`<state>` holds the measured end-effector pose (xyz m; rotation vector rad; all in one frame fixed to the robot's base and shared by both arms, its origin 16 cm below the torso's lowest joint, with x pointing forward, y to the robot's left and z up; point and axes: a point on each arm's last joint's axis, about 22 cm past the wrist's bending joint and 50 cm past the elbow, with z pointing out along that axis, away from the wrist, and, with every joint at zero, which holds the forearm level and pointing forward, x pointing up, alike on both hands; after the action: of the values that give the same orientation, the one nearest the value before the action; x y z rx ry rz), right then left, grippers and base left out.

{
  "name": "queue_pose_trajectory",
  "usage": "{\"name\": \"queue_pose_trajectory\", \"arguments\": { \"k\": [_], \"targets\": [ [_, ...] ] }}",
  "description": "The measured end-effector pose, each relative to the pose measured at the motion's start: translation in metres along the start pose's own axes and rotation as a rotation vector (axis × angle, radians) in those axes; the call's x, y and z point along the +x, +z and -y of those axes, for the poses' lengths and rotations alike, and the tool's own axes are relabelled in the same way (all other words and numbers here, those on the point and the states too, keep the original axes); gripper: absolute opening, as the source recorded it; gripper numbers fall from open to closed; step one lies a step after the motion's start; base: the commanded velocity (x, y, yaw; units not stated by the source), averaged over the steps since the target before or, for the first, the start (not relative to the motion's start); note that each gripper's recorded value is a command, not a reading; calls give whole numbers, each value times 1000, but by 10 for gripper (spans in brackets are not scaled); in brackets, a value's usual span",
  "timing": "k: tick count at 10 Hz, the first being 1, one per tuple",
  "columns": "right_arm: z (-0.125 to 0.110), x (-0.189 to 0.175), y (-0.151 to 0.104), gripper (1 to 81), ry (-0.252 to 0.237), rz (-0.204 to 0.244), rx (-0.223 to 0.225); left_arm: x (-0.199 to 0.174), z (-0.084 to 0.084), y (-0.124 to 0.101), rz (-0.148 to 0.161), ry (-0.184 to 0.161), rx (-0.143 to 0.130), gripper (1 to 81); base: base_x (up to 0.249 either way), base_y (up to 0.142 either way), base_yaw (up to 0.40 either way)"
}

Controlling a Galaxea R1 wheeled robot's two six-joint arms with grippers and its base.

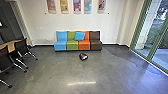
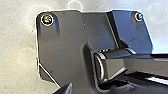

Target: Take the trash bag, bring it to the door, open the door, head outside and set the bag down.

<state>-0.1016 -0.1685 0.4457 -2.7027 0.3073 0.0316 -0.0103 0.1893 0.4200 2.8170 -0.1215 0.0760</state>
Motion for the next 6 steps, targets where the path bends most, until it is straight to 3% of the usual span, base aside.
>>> {"name": "queue_pose_trajectory", "arguments": {
  "k": [6],
  "targets": [
    [-1,-4,-1,811,2,4,-1,0,0,0,0,0,0,811,126,0,0]
  ]
}}
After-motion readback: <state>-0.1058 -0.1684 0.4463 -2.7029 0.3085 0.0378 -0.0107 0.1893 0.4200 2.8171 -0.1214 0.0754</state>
